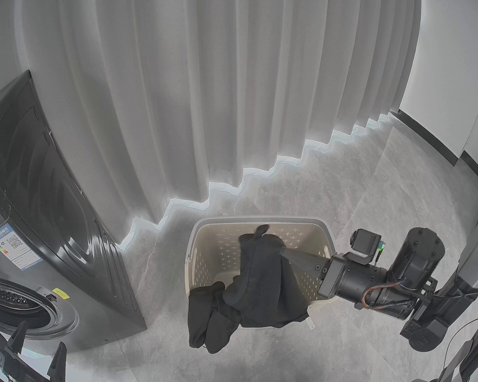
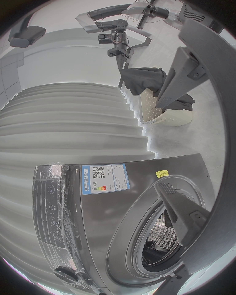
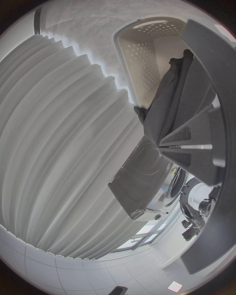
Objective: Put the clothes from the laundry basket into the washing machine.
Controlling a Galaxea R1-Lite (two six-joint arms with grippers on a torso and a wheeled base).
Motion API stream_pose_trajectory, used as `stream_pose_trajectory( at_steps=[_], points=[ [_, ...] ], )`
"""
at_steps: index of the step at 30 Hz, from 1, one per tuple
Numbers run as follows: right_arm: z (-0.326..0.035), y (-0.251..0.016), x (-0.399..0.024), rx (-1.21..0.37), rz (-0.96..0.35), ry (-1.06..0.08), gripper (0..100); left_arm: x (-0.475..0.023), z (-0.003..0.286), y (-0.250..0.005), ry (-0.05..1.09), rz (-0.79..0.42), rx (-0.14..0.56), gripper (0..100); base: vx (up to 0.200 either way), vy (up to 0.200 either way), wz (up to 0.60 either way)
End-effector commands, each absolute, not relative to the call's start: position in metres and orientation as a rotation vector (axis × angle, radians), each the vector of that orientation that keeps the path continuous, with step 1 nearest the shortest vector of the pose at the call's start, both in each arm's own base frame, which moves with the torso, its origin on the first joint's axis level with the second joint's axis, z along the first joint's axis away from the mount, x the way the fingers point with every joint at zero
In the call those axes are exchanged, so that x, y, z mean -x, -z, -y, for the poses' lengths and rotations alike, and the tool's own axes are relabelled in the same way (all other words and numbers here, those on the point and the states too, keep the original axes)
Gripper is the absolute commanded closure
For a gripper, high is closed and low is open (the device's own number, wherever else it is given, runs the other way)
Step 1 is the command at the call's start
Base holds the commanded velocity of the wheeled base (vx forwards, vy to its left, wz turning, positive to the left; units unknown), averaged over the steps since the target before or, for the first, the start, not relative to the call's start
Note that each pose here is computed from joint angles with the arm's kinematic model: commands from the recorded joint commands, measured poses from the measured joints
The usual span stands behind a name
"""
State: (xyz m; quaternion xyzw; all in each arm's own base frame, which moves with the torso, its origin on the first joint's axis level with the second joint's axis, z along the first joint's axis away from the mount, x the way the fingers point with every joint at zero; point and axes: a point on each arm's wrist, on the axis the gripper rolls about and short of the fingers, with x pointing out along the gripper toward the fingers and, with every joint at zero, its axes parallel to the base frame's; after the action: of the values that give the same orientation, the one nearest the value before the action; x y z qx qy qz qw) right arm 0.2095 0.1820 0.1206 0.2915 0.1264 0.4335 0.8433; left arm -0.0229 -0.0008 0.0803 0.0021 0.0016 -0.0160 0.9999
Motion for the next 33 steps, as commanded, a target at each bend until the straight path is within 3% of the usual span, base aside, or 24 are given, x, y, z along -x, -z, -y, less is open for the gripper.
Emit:
stream_pose_trajectory(
  at_steps=[1,17,33],
  points=[
    [-0.171,-0.143,-0.205,-0.638,-0.19,-0.942,100,0.023,0.001,-0.075,0.032,-0.003,-0.003,0,0.0,0.0,0.0],
    [-0.159,-0.175,-0.186,-0.691,-0.15,-1.117,100,0.023,0.001,-0.075,0.032,-0.005,-0.001,0,0.0,0.0,0.0],
    [-0.157,-0.186,-0.176,-0.749,-0.157,-1.179,100,0.023,0.001,-0.075,0.032,-0.005,-0.001,0,0.0,0.0,0.0]
  ],
)
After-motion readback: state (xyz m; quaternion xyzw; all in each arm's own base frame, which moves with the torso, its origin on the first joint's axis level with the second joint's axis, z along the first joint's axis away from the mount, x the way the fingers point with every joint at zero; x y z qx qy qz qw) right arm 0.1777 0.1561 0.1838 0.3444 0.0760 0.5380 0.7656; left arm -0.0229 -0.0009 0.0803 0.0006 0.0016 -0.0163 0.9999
